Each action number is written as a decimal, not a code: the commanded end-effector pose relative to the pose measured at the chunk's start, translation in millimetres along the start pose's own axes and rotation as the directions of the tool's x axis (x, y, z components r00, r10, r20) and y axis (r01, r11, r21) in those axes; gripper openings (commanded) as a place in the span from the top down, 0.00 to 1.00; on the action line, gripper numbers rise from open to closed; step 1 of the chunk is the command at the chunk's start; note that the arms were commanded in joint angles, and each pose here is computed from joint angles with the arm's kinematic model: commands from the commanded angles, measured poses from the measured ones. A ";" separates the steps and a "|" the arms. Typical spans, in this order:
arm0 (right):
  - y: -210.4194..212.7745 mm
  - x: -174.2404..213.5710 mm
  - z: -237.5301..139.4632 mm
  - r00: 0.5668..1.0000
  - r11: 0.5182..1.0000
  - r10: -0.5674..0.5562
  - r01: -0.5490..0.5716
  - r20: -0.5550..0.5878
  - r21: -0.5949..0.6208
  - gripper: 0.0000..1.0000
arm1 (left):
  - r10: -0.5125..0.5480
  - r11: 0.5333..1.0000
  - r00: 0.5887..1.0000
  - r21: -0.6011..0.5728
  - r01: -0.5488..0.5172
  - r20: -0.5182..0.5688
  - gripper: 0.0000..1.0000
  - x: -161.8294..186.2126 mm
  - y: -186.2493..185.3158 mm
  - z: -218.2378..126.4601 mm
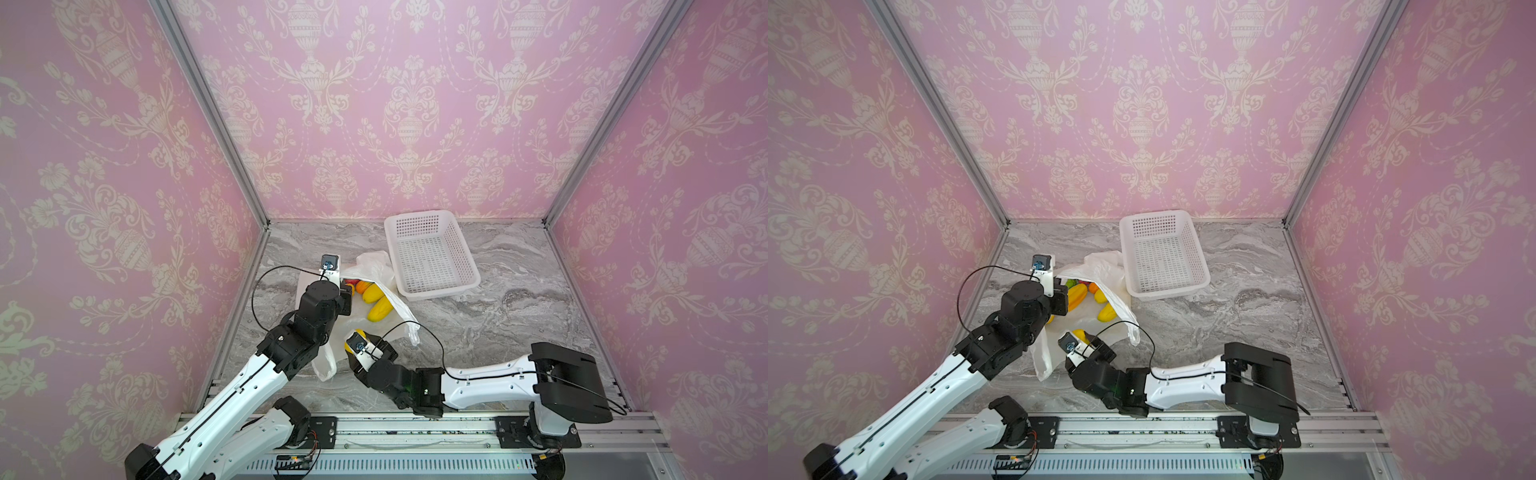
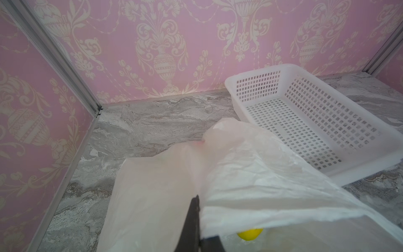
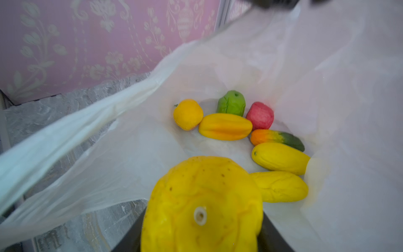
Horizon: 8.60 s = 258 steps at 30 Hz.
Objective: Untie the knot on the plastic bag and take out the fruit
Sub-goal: 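Grasp the round yellow melon with the right gripper and lift it out, then carry the yellow melon with the right gripper into the white basket, then open the right gripper to drop the melon and raise it, then move the right gripper back over the bag and lower it inside, then grasp the long yellow melon with the right gripper and lift it out, then carry the long yellow melon with the right gripper into the basket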
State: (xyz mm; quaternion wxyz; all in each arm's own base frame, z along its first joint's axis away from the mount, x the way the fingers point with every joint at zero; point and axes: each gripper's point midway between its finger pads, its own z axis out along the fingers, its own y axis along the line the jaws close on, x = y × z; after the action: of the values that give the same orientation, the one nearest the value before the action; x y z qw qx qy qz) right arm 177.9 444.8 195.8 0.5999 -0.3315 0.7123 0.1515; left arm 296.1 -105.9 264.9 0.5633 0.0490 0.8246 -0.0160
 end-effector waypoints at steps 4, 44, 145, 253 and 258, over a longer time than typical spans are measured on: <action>-41.1 -49.5 -36.7 0.984 0.989 -0.018 -0.009 0.180 0.147 0.71 | -0.014 1.000 0.999 0.006 0.015 -0.030 1.00 8.9 1.5 -1.7; -325.5 128.1 54.2 0.620 0.720 0.627 -0.231 -0.471 0.654 0.92 | -0.029 0.998 1.000 0.061 0.029 -0.001 1.00 4.1 -4.8 -6.4; 16.2 -16.6 7.2 1.000 0.992 -0.002 0.001 -0.005 -0.124 0.65 | -0.046 0.992 0.999 0.116 0.045 0.010 1.00 3.0 -11.4 -11.9; -111.8 -58.6 -87.6 0.958 0.916 0.046 -0.154 0.282 0.371 0.85 | -0.056 0.993 0.998 0.106 0.054 0.016 1.00 4.4 -9.0 -12.1; -158.5 -52.7 -109.4 0.950 0.843 0.082 -0.227 0.301 0.487 0.81 | -0.064 0.991 0.998 0.116 0.060 0.030 1.00 2.7 -9.2 -14.7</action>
State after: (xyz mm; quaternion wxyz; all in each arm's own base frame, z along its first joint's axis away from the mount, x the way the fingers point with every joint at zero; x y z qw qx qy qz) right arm 190.5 312.7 287.1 0.7350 -0.1435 0.6582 0.0765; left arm 281.9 -120.0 270.1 0.5704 0.0699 0.8139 -0.0855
